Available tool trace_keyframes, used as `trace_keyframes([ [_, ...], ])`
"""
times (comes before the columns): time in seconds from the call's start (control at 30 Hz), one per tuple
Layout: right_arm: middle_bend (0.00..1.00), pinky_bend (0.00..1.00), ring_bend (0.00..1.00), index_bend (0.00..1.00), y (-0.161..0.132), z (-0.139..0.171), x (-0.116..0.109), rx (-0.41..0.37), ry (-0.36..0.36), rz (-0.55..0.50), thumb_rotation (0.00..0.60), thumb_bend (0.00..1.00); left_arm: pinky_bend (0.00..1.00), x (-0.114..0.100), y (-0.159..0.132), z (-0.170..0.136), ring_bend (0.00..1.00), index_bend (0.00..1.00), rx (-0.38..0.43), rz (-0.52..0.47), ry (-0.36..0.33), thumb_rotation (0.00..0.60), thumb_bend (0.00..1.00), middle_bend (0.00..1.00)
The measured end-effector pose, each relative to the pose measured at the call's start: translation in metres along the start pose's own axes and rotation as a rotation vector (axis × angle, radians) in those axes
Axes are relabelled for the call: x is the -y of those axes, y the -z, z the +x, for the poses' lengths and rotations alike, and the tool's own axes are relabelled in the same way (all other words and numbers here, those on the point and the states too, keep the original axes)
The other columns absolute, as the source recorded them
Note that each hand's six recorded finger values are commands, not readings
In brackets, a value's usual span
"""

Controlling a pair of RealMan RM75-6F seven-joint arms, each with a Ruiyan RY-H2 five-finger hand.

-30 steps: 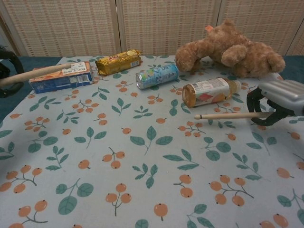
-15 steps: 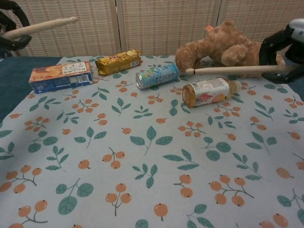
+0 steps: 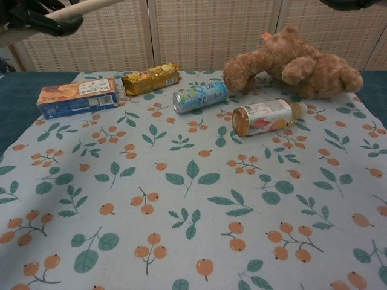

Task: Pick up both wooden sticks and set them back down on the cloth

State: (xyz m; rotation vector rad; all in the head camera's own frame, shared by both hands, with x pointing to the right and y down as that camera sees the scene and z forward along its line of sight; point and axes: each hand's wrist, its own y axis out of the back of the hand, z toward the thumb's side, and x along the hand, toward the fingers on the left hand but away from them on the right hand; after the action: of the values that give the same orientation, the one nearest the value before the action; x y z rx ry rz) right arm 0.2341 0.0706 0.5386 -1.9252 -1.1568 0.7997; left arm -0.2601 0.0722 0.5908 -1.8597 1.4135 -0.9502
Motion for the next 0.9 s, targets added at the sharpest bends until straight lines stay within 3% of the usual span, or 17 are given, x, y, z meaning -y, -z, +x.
trace_keyframes([
  [0.13, 0.65, 1.00, 0.93, 0.83, -0.001, -0.013, 0.009, -0.004, 0.015, -0.056, 0.600, 0.76, 1.00, -0.003, -0.021, 0.006, 1.00, 0.66, 0.015, -0.140, 0.004, 0.600, 0.42, 0.84],
  [0.5, 0.65, 1.00, 0.93, 0.83, -0.008, -0.037, 0.037, -0.036, 0.038, -0.227, 0.600, 0.76, 1.00, 0.002, -0.031, 0.005, 1.00, 0.66, 0.018, -0.310, 0.046, 0.600, 0.43, 0.84],
  [0.9, 0.65, 1.00, 0.93, 0.83, -0.002, -0.043, 0.049, -0.035, 0.060, -0.209, 0.600, 0.76, 1.00, 0.001, -0.042, -0.002, 1.00, 0.66, 0.060, -0.399, 0.073, 0.600, 0.42, 0.84],
])
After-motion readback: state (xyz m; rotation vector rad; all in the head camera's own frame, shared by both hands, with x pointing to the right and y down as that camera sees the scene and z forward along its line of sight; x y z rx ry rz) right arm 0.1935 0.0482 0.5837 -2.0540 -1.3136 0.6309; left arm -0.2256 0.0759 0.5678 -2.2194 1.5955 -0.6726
